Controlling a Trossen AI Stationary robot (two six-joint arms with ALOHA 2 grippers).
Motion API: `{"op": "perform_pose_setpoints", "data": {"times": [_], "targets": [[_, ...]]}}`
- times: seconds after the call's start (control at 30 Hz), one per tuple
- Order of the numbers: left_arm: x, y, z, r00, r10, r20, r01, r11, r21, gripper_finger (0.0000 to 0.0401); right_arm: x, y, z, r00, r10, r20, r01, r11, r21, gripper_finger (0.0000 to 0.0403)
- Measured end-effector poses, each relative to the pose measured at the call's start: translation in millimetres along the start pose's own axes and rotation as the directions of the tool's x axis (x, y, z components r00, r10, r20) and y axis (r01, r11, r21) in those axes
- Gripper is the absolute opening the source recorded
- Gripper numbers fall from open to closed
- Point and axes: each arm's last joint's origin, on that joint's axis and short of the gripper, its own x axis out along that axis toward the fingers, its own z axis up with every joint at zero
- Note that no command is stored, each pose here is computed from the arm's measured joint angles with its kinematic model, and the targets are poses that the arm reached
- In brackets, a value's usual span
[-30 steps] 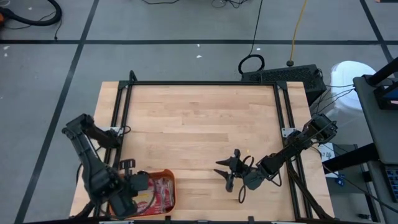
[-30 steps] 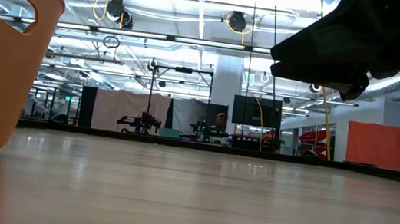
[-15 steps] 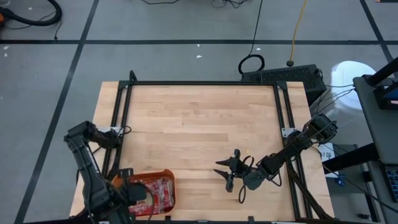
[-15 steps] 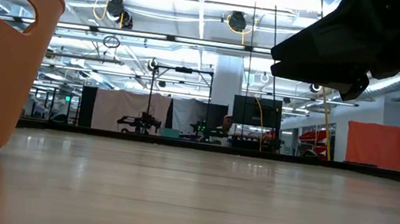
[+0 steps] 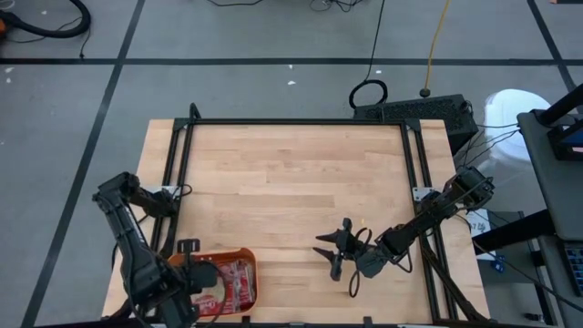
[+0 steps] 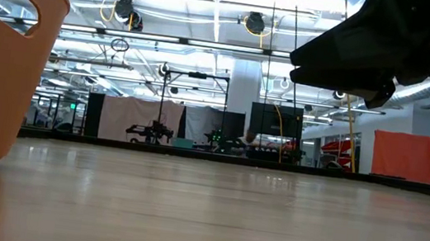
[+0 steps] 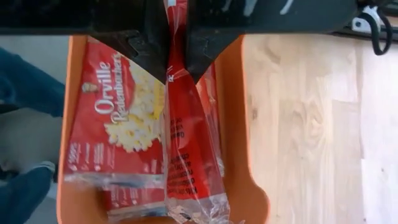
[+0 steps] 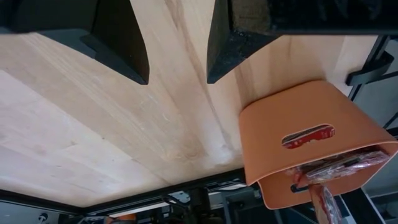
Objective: Sort popcorn bags into baskets
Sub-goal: Put the popcorn bag into the orange bin
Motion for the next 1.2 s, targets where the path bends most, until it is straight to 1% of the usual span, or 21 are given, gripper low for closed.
{"op": "perform_pose_setpoints", "data": {"times": [0.13,0.3,0.43,0.6,0.7,0.8,0.87,0.97,1.07,1.2], "targets": [[0.7,0.4,1.5,1.000,0.006,0.008,-0.006,1.000,0.007,0.0030,1.0,-0.9,0.5,1.000,-0.005,0.001,0.005,1.000,0.001,0.0153],[-1.7,2.9,1.6,1.000,-0.010,-0.003,0.010,0.999,0.039,0.0025,1.4,-1.4,0.8,1.000,-0.008,0.002,0.008,1.000,0.000,0.0153],[-13.4,17.9,5.2,0.999,-0.051,0.001,0.051,0.998,0.045,0.0023,3.0,-2.9,1.6,1.000,-0.015,0.004,0.015,1.000,-0.001,0.0153],[-27.0,41.2,13.6,0.996,-0.075,0.052,0.073,0.996,0.050,0.0023,6.4,-6.2,3.4,1.000,-0.030,0.007,0.030,1.000,0.007,0.0153],[-34.8,51.2,13.9,0.993,-0.101,0.066,0.097,0.994,0.054,0.0023,7.8,-7.6,4.2,0.999,-0.036,0.008,0.036,0.999,0.010,0.0153],[-41.2,57.3,11.4,0.990,-0.108,0.092,0.107,0.994,0.015,0.0023,7.9,-7.7,4.2,0.999,-0.036,0.008,0.036,0.999,0.010,0.0153],[-42.3,53.5,6.7,0.989,-0.099,0.109,0.099,0.995,0.010,0.0023,7.8,-7.7,4.1,0.999,-0.037,0.007,0.037,0.999,0.008,0.0153],[-38.0,38.3,-1.8,0.989,-0.076,0.124,0.073,0.997,0.027,0.0023,7.8,-7.9,3.8,0.999,-0.038,0.004,0.038,0.999,0.005,0.0153],[-30.3,22.0,-9.4,0.991,-0.046,0.125,0.038,0.997,0.063,0.0023,7.9,-8.0,3.8,0.999,-0.039,0.004,0.039,0.999,0.000,0.0153],[-15.5,3.3,-13.1,0.995,-0.003,0.103,-0.006,0.996,0.087,0.0023,8.1,-8.2,3.9,0.999,-0.040,0.004,0.040,0.999,-0.014,0.0153]]}}
